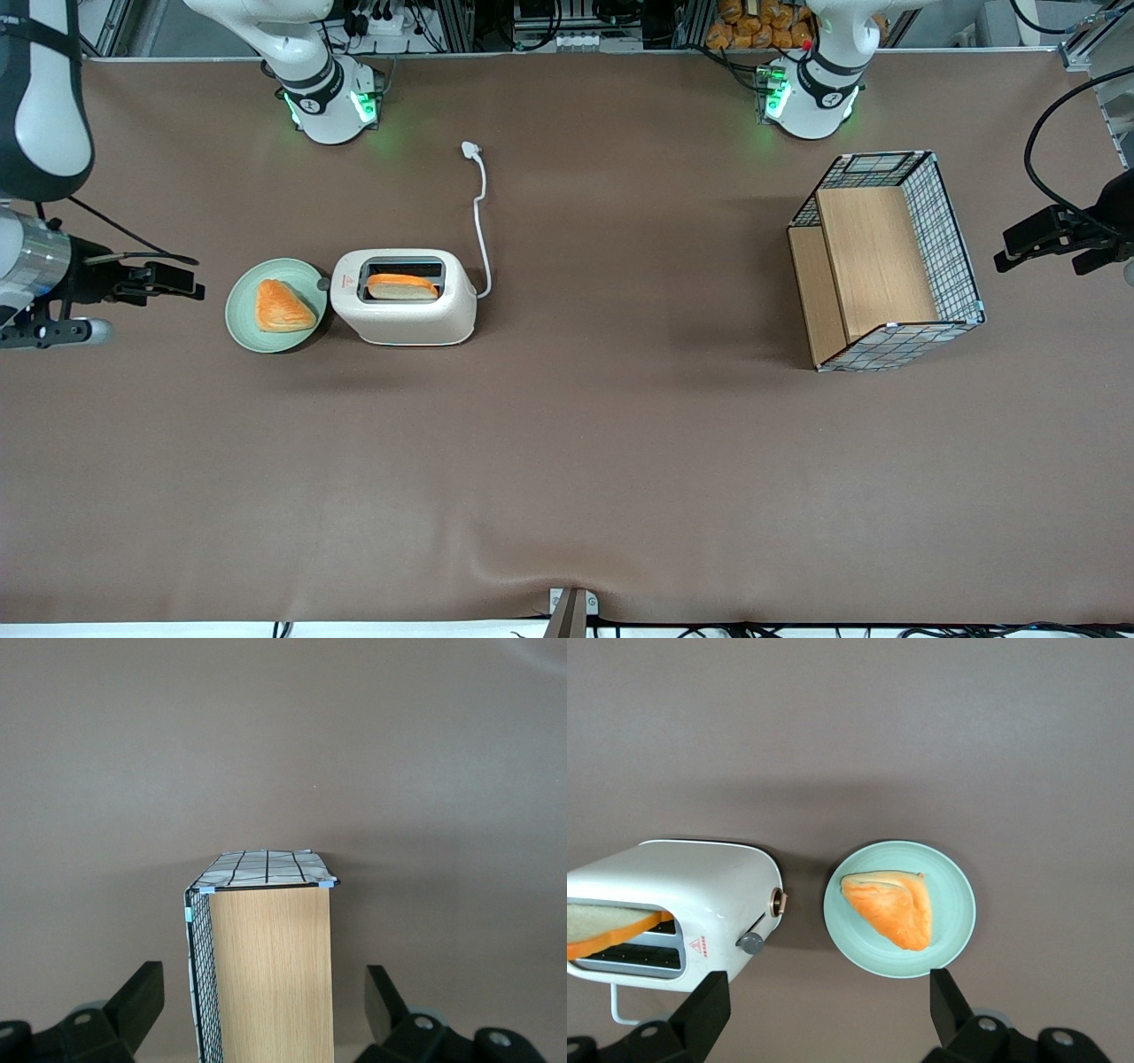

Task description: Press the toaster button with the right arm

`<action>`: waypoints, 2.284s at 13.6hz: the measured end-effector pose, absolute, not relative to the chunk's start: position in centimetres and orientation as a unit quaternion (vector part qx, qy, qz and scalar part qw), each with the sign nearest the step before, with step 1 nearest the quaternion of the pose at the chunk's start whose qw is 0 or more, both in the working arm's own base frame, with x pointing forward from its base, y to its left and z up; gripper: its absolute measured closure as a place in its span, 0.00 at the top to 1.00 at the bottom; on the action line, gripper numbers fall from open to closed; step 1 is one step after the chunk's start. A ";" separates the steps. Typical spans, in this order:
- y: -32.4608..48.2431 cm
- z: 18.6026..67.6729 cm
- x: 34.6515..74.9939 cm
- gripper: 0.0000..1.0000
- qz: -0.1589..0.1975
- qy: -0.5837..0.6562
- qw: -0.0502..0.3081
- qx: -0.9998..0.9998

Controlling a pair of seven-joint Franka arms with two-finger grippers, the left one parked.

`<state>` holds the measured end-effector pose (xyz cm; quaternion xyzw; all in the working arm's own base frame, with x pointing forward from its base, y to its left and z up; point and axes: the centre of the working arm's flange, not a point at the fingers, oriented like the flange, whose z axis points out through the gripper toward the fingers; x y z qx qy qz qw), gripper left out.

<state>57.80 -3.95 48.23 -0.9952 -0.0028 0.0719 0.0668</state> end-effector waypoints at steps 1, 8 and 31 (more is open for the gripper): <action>-2.9 48.5 57.3 1.00 0.073 0.008 0.059 -0.996; -1.0 50.7 56.8 1.00 0.055 0.020 0.032 -0.998; -4.9 63.4 54.3 1.00 0.029 0.077 -0.004 -0.997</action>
